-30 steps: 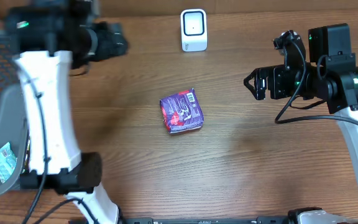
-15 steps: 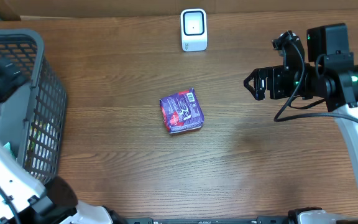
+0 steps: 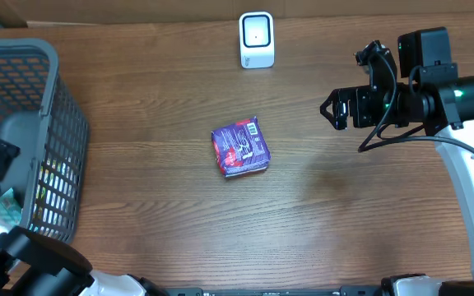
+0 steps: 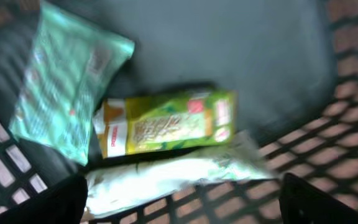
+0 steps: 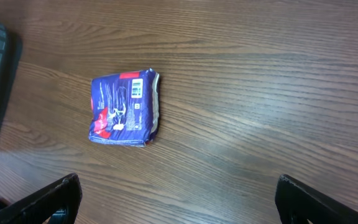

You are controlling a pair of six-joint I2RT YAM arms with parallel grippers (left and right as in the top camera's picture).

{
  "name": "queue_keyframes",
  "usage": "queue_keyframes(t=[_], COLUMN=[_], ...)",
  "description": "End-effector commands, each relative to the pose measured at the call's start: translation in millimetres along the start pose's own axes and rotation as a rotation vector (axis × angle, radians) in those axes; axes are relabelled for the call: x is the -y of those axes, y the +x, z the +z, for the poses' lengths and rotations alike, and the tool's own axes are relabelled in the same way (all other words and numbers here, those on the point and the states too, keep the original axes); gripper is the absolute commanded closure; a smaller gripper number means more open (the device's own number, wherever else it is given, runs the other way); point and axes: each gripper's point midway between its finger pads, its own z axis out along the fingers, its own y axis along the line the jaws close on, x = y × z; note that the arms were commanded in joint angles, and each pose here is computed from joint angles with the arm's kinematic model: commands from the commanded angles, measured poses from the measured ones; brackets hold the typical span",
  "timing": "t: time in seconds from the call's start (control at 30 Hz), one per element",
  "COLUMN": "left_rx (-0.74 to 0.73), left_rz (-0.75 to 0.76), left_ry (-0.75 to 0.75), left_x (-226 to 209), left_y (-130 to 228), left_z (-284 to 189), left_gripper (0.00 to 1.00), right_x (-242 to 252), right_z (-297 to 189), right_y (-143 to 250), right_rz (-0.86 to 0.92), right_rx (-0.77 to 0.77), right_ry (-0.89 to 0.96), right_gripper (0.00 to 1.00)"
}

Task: Scan the item barcode
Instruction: 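Move the left gripper back into the basket toward the green drink box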

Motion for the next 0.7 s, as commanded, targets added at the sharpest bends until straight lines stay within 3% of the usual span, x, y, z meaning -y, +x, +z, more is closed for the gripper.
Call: queue_keyframes(t=[0.0, 0.3, 0.47, 0.67], left_rx=[-0.051, -0.006, 0.057, 0.025], left_rz=[0.154, 0.344, 0.398, 0.451], left_ry=[0.027, 0.074, 0.083, 0.021], left_x=[-1.3, 6.0, 10.1, -2.7], left_y=[19.2, 25.6, 13.3, 19.3], left_z=[38.2, 78.0, 81.3, 86.2], left_gripper=[0.08, 0.09, 0.16, 0.18], right_x=[-5.6, -5.7, -5.7, -5.7], right_z=[-7.5, -7.5, -7.5, -7.5], right_y=[-8.4, -9.5, -9.5, -9.5], right_rz=[-0.024, -0.026, -0.026, -0.026], right_rx=[0.034, 0.038, 0.038, 0.038], right_ry=[-0.005, -0.005, -0.005, -0.005], right_gripper=[0.0, 0.0, 0.0, 0.0])
